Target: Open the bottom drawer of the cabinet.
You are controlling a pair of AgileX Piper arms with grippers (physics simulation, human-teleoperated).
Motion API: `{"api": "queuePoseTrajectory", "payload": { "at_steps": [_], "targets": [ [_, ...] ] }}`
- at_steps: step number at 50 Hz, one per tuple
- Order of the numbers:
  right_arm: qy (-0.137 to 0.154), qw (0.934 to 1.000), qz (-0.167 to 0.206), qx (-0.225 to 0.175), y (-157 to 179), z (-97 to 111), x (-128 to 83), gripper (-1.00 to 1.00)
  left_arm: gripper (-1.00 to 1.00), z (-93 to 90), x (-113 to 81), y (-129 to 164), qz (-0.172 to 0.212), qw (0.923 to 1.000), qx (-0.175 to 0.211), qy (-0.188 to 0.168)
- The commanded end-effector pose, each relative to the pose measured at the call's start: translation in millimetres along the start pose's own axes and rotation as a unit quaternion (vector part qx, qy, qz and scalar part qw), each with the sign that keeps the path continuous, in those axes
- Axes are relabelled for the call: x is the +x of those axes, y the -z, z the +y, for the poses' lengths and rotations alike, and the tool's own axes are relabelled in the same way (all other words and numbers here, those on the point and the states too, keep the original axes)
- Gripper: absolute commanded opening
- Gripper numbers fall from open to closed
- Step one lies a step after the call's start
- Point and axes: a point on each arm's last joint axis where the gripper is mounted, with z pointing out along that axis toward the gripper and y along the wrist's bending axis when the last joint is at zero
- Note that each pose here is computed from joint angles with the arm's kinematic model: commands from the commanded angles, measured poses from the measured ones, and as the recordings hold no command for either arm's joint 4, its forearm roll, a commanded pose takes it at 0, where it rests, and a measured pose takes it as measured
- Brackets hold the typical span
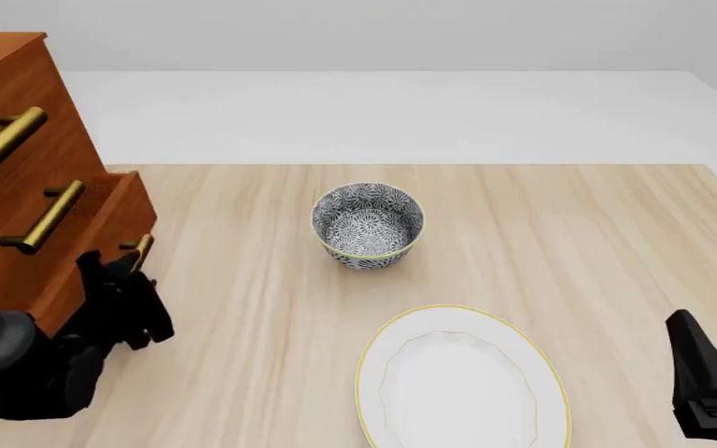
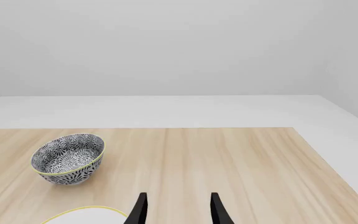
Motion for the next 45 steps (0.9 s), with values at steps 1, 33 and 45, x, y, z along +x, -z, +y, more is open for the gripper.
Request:
{"api": "queuePoseTrajectory", "payload": {
  "at_steps": [1, 33, 45],
  "targets": [
    [0.000, 1.0000, 0.000, 0.000, 0, 0, 0, 1.00, -1.00, -26.9, -25.9, -30, -0.053, 0.9980, 0.029, -0.019],
    [0.000, 1.0000, 0.000, 0.000, 0, 0, 0, 1.00, -1.00, -32.8, -53.3, -24, -0.098, 0.9943, 0.039, -0.019],
    [0.000, 1.0000, 0.000, 0.000, 0, 0, 0, 1.00, -1.00, -29.3, -55.6, -17, -0.102, 0.9940, 0.037, -0.013]
  ]
}}
